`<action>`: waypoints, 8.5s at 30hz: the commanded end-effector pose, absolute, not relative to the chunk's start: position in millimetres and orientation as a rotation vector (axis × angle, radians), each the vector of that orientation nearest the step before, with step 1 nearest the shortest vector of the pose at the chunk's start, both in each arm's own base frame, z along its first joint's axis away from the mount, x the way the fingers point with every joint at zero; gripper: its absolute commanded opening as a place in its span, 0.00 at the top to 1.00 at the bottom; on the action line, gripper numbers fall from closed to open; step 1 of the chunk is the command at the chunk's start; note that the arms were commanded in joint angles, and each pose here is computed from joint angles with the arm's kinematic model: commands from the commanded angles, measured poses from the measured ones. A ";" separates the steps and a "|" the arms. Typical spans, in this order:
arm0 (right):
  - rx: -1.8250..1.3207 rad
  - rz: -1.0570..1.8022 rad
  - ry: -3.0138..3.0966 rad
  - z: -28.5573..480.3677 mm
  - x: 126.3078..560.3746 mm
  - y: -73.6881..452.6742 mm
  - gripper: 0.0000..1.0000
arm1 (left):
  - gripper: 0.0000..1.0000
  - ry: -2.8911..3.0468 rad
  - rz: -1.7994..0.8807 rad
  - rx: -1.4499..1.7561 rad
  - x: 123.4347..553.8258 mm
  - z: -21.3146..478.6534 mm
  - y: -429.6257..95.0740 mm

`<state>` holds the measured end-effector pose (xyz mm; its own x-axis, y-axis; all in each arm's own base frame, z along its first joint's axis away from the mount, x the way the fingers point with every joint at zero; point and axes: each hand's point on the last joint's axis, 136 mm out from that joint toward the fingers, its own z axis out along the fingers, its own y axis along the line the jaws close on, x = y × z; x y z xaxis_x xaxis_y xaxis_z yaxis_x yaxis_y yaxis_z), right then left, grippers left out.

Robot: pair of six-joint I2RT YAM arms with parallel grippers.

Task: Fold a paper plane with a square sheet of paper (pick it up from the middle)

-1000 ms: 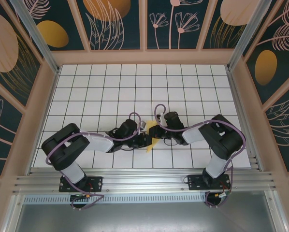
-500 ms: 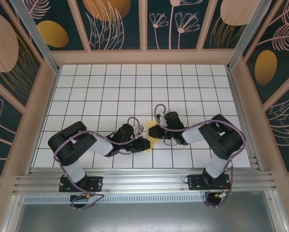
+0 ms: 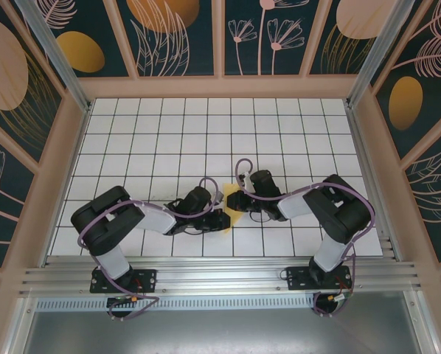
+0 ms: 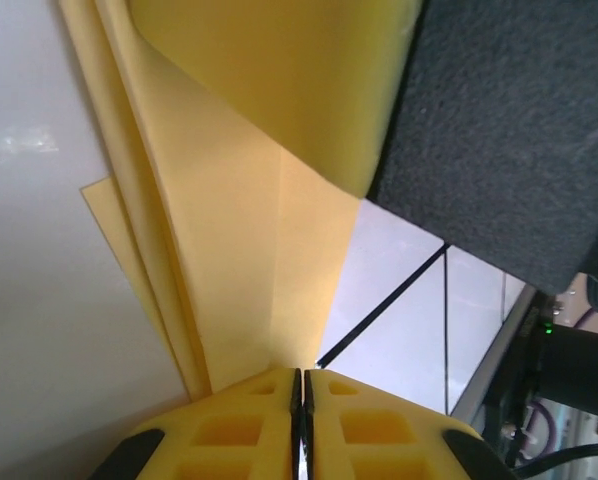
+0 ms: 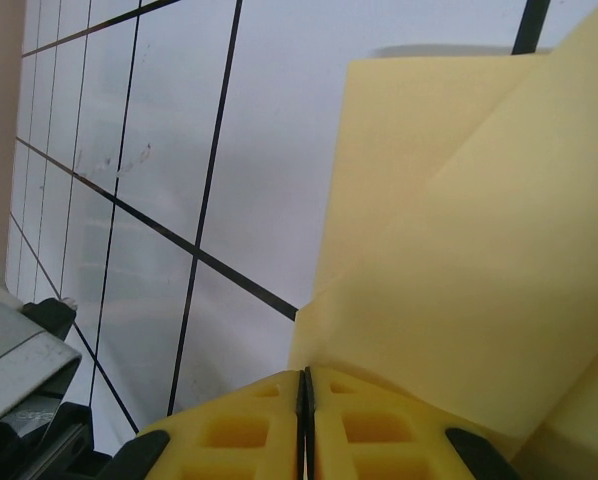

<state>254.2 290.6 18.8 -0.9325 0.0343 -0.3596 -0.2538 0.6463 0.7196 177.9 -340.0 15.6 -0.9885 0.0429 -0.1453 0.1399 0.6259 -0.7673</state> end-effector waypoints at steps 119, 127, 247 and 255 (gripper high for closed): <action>-0.054 0.977 2.621 6.6 323.2 258.4 0.92 | 1.00 3.009 -0.750 0.011 147.7 -71.5 -268.4; -0.151 1.036 2.582 33.3 316.2 275.0 0.90 | 1.00 3.023 -0.716 0.099 139.5 -70.3 -258.7; 0.050 0.970 2.587 34.5 280.0 248.5 0.87 | 0.98 2.888 -0.758 0.029 192.2 -40.2 -301.5; 0.092 0.881 2.604 15.7 296.5 227.3 0.88 | 1.00 2.941 -0.685 0.032 182.0 -55.7 -287.3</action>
